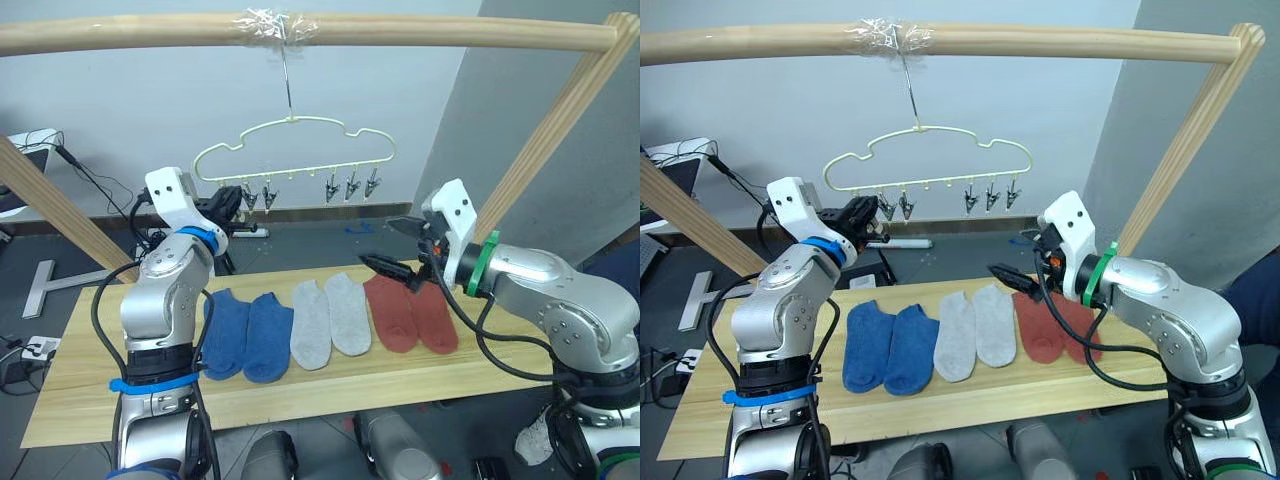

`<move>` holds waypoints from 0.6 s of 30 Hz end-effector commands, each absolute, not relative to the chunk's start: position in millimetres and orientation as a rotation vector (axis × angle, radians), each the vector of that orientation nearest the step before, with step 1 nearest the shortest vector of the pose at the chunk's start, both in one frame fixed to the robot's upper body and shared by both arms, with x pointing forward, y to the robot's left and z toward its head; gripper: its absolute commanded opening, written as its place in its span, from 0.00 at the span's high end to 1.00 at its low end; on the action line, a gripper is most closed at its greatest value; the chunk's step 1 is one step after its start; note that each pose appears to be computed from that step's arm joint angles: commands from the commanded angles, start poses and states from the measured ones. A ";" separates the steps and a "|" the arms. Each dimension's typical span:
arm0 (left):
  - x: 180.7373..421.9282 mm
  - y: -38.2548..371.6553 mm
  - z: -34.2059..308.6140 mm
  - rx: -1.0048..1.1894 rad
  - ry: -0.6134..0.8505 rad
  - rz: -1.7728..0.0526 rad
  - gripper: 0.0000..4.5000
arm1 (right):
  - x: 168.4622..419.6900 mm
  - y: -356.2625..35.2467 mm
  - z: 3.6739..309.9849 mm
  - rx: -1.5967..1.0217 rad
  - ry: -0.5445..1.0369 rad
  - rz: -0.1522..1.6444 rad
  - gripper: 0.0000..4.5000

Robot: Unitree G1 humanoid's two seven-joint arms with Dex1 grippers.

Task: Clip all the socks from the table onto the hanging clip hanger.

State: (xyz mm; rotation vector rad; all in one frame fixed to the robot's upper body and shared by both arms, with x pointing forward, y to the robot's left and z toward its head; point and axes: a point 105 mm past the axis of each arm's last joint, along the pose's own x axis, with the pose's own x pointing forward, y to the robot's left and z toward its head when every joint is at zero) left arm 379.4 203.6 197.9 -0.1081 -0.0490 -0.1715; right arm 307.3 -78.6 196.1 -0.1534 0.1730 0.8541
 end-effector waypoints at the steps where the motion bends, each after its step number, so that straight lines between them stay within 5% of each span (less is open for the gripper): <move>1: 369.5 201.8 221.6 -0.137 -0.119 -0.222 0.97 | 320.3 -85.5 198.6 -0.165 0.182 0.766 0.00; 18: 368.3 203.0 232.2 -0.203 -0.102 -0.260 0.97 | 355.2 -115.7 142.0 -0.206 0.437 0.417 0.00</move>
